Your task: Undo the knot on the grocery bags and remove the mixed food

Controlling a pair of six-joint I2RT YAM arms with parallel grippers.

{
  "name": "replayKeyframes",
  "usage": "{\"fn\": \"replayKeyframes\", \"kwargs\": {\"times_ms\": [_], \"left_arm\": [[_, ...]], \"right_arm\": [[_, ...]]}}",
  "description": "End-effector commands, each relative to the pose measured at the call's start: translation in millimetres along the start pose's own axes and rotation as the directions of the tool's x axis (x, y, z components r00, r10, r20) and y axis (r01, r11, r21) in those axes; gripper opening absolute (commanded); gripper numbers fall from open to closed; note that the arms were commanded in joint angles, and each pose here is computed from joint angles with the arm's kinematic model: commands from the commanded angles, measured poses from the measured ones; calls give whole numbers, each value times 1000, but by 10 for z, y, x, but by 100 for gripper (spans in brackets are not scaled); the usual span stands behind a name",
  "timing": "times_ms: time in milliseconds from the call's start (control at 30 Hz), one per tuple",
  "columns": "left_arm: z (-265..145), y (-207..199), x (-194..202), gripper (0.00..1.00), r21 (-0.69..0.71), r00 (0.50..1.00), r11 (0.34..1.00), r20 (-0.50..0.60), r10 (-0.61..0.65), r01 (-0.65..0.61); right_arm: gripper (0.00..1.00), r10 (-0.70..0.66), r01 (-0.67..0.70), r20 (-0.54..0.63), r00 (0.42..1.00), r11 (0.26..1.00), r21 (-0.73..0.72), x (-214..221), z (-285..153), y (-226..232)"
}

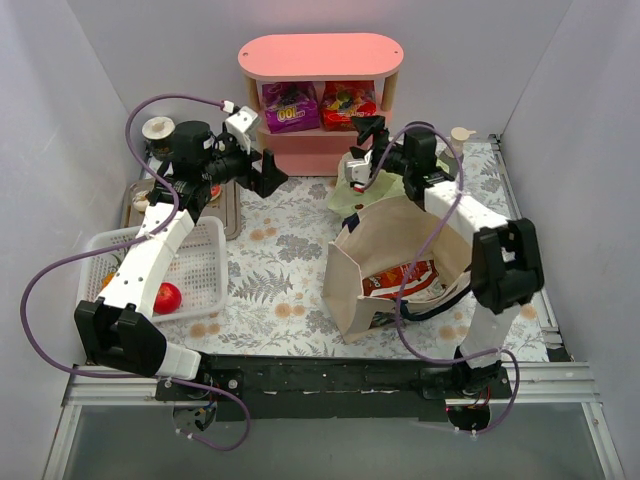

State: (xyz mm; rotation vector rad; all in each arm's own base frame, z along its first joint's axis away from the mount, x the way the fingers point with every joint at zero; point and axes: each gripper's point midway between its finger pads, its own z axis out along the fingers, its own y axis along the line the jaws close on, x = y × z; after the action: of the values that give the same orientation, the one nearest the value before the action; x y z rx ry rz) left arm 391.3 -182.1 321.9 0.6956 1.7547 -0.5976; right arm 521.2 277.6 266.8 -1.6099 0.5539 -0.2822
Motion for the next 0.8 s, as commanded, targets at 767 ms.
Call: {"fn": "replayKeyframes", "kwargs": {"times_ms": [767], "left_arm": [[1462, -2017, 575, 82, 458, 932, 889, -311, 187, -26]], "right_arm": [[72, 752, -764, -137, 645, 631, -131, -2349, -2628, 517]]}}
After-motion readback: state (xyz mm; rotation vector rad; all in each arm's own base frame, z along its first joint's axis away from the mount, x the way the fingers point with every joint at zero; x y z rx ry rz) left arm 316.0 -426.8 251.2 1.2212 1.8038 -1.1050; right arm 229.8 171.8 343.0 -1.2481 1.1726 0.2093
